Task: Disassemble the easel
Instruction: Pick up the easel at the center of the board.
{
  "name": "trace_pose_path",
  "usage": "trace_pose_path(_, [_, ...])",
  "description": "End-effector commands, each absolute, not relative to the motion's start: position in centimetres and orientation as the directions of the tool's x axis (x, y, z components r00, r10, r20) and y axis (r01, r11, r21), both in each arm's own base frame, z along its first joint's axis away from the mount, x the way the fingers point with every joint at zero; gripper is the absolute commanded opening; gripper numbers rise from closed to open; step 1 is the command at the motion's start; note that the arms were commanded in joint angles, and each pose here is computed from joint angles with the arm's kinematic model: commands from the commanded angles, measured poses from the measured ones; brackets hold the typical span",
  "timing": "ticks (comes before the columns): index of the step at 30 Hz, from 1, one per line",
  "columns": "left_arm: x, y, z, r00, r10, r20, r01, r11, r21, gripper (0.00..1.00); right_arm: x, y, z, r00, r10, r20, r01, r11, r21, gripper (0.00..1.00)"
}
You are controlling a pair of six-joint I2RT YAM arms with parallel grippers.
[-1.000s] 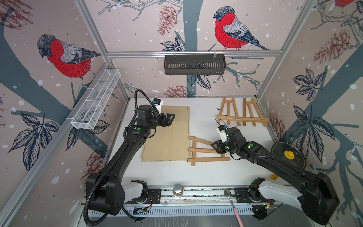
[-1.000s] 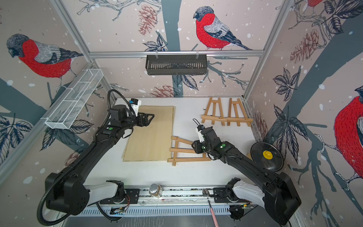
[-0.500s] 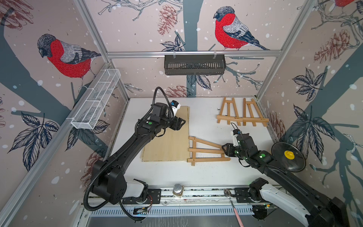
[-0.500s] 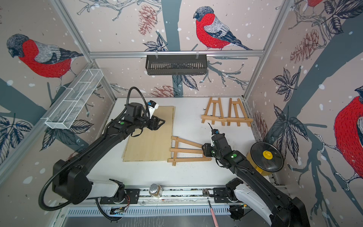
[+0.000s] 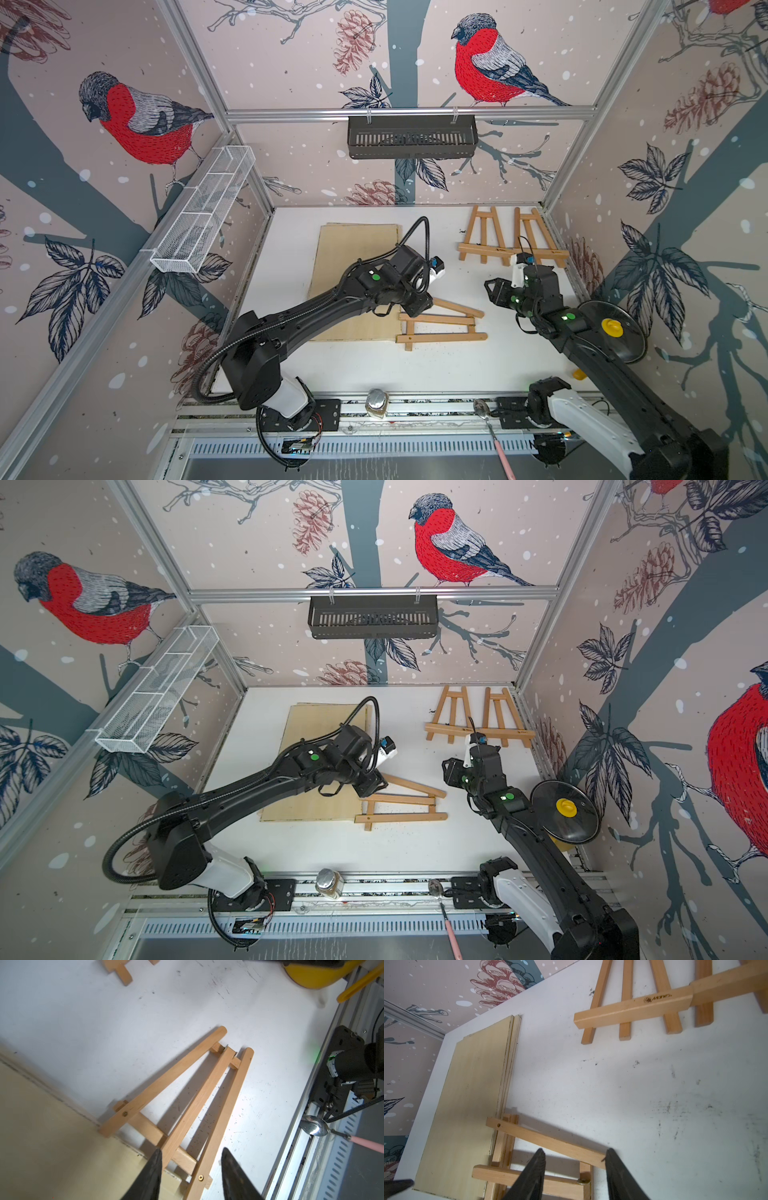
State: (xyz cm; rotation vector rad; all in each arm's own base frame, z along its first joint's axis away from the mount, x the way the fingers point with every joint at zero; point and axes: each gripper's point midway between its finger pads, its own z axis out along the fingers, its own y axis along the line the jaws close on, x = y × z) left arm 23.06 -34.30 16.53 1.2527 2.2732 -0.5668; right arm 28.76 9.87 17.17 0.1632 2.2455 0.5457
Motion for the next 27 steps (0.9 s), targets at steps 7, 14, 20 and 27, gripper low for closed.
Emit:
trace_pose_path(7, [22.6, -36.5, 10.4, -0.482, 0.803, -0.351, 0.860, 0.510, -0.014, 0.49, 29.6, 9.5, 19.4, -0.615, 0.278, -0.738, -0.137, 0.884, 0.447, 0.48])
trace_pose_path(14, [22.3, -38.3, 8.6, -0.451, 0.842, -0.298, 0.883, 0.469, -0.010, 0.50, 29.3, 9.2, 19.6, -0.603, 0.279, -0.748, -0.148, 0.882, 0.448, 0.48])
trace_pose_path(20, [22.2, -39.0, 8.1, -0.434, 0.855, -0.284, 0.895, 0.446, -0.024, 0.51, 29.2, 8.9, 19.4, -0.598, 0.281, -0.750, -0.152, 0.880, 0.451, 0.48])
trace_pose_path(27, [21.7, -39.2, 6.3, -0.413, 0.883, -0.224, 0.909, 0.416, -0.036, 0.51, 29.1, 8.5, 19.3, -0.595, 0.283, -0.752, -0.152, 0.879, 0.451, 0.48])
